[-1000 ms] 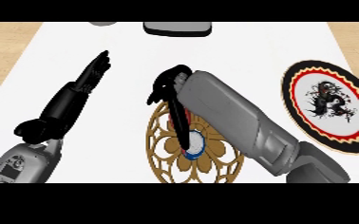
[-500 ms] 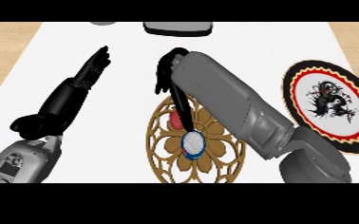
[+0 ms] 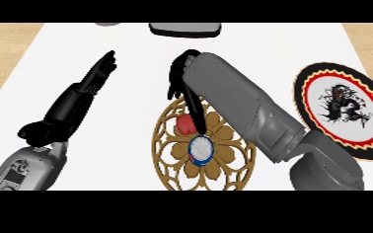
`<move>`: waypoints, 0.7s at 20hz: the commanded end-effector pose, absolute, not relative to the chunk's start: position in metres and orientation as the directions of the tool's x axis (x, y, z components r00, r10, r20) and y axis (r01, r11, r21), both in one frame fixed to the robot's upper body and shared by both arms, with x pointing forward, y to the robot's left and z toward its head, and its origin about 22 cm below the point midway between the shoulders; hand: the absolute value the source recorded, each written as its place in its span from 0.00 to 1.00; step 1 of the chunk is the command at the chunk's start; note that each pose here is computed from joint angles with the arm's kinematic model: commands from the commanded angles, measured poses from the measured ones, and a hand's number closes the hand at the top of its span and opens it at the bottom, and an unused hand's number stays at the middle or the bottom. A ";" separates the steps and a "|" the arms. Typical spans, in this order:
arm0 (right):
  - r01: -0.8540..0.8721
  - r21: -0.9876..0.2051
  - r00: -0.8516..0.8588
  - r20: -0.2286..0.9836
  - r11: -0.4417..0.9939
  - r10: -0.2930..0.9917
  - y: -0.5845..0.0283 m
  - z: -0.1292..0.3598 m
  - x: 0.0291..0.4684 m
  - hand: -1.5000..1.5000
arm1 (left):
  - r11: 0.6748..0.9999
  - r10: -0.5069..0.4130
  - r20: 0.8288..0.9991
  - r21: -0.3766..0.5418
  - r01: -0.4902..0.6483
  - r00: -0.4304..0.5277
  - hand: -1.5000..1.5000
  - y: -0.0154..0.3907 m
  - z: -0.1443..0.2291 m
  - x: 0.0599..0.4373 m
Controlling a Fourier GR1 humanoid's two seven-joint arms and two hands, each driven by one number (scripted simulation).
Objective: Pick the can from the placemat and place it in the plate
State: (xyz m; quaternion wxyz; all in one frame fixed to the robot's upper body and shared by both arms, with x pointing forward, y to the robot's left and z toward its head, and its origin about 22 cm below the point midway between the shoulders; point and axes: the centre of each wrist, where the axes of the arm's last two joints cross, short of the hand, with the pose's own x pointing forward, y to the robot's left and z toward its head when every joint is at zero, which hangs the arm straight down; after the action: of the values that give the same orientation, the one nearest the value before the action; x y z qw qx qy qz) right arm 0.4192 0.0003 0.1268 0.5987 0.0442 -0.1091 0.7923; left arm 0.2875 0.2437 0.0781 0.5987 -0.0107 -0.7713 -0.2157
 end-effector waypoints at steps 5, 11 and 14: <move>-0.928 -0.008 -0.369 0.145 -0.372 0.918 -0.004 0.089 0.404 0.00 | 0.913 -0.231 0.928 0.311 0.264 -0.293 0.50 0.259 0.078 0.290; -0.913 0.008 -0.405 0.114 -0.409 0.907 -0.002 0.082 0.400 0.00 | 0.909 -0.227 0.930 0.309 0.278 -0.290 0.50 0.250 0.080 0.289; -0.913 0.061 -0.393 0.132 -0.403 0.910 -0.009 0.056 0.389 0.00 | 0.912 -0.244 0.929 0.317 0.259 -0.277 0.50 0.252 0.084 0.276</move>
State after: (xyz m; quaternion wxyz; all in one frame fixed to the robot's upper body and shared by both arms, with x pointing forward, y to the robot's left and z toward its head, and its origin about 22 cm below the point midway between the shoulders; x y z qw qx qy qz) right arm 0.3957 -0.0028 0.0799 0.5582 0.0618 -0.0526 0.8258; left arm 0.2836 0.2523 0.0814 0.5984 -0.0069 -0.7724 -0.2128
